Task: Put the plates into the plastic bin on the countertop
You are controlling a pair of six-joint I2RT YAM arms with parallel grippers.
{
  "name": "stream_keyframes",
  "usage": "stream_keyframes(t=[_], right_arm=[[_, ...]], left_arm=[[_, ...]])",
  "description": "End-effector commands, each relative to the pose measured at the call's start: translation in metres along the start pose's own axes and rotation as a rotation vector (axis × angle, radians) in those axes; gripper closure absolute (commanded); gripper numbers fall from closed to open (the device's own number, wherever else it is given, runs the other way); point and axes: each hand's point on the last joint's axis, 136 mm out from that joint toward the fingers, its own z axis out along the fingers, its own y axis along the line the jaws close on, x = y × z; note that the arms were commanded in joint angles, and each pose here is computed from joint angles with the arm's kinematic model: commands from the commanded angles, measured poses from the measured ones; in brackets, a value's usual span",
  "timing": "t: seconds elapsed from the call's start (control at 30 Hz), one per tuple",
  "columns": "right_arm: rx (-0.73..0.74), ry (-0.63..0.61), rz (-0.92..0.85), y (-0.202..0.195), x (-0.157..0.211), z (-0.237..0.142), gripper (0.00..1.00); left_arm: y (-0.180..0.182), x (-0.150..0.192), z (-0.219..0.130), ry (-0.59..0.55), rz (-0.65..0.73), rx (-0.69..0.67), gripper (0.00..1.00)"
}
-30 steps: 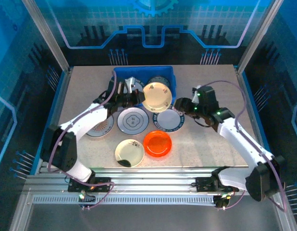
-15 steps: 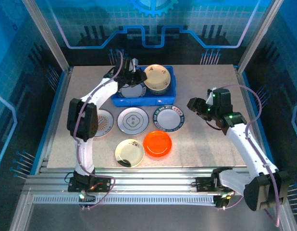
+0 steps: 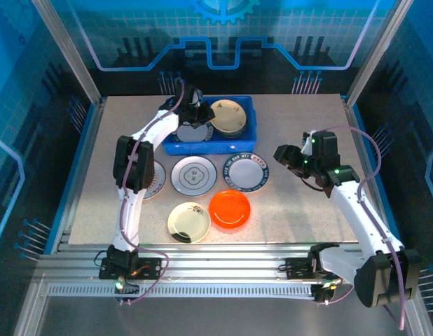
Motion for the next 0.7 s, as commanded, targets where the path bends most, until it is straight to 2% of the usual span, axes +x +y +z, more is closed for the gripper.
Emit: stream_keyframes(t=[0.0,0.37,0.53,0.67], right_arm=[[-0.017,0.002,-0.011,0.0,0.0,-0.002,0.43],[-0.014,0.006,-0.022,0.001,-0.002,-0.001,0.42],[0.001,0.011,-0.024,-0.002,-0.001,0.001,0.41],[-0.006,-0.003,-0.039,0.006,-0.008,-0.003,0.41]], left_arm=[[0.003,-0.005,0.01,0.002,-0.022,0.012,1.0],[0.022,-0.004,0.028,0.019,-0.03,-0.043,1.0],[0.025,-0.004,0.028,0.021,-0.023,-0.065,0.68],[0.021,-0.007,0.023,0.017,-0.006,-0.069,0.6]])
